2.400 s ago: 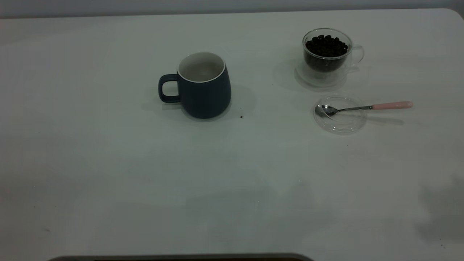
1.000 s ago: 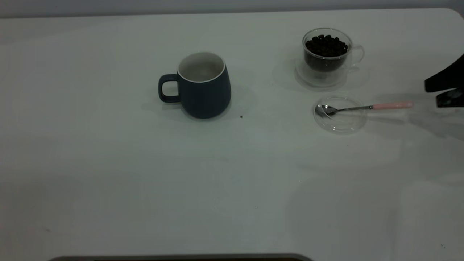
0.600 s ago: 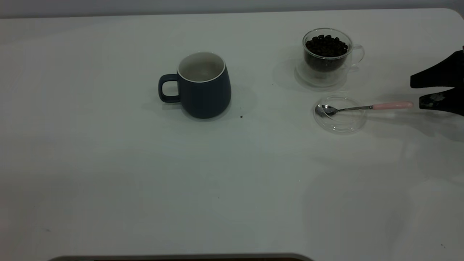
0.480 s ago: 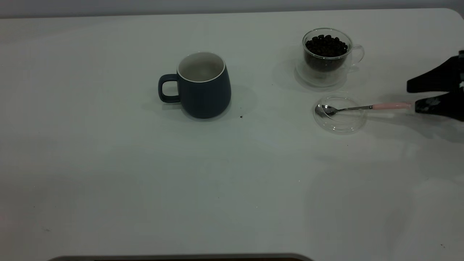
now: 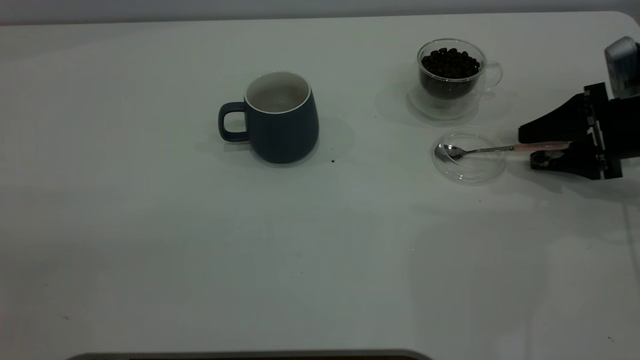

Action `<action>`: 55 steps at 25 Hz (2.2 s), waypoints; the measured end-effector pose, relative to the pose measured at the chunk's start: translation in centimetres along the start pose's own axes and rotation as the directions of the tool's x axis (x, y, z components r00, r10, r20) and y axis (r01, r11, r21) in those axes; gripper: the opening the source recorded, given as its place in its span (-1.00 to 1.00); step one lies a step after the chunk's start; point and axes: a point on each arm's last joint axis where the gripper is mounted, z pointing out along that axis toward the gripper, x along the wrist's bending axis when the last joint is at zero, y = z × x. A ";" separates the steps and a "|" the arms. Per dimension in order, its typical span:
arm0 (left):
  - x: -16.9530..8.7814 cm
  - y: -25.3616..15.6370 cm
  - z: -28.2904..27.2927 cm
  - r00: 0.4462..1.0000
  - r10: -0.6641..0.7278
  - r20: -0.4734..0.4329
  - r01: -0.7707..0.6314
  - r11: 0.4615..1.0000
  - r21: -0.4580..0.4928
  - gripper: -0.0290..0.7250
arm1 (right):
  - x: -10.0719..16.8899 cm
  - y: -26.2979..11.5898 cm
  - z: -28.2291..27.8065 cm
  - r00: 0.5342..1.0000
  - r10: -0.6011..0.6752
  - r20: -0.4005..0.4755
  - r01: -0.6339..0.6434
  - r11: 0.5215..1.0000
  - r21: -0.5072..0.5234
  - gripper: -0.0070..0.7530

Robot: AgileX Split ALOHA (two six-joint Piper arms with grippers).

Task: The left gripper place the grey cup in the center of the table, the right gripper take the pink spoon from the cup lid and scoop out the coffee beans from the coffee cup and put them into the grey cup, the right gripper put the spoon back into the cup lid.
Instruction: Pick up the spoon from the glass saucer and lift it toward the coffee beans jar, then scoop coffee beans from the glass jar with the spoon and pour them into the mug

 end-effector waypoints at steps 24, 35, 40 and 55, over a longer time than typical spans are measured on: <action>0.0 0.0 0.0 1.000 -0.001 0.000 0.001 1.000 0.000 0.06 | 0.7 0.1 -0.3 0.999 -0.042 -0.032 0.043 0.999 0.025 -0.73; 0.0 0.0 0.0 1.000 -0.001 0.000 0.001 1.000 0.000 0.06 | 5.5 2.6 -4.2 0.957 -0.288 0.024 0.285 0.955 0.083 -0.73; 0.0 0.0 0.0 1.000 -0.001 0.000 0.001 1.000 0.000 0.06 | 9.7 4.4 -7.2 0.918 -0.391 0.067 0.388 0.920 0.052 -0.73; 0.0 0.0 0.0 1.000 -0.001 0.000 0.001 1.000 0.000 0.06 | 9.9 9.6 -3.2 0.935 -0.323 0.144 0.336 0.939 -0.074 -0.73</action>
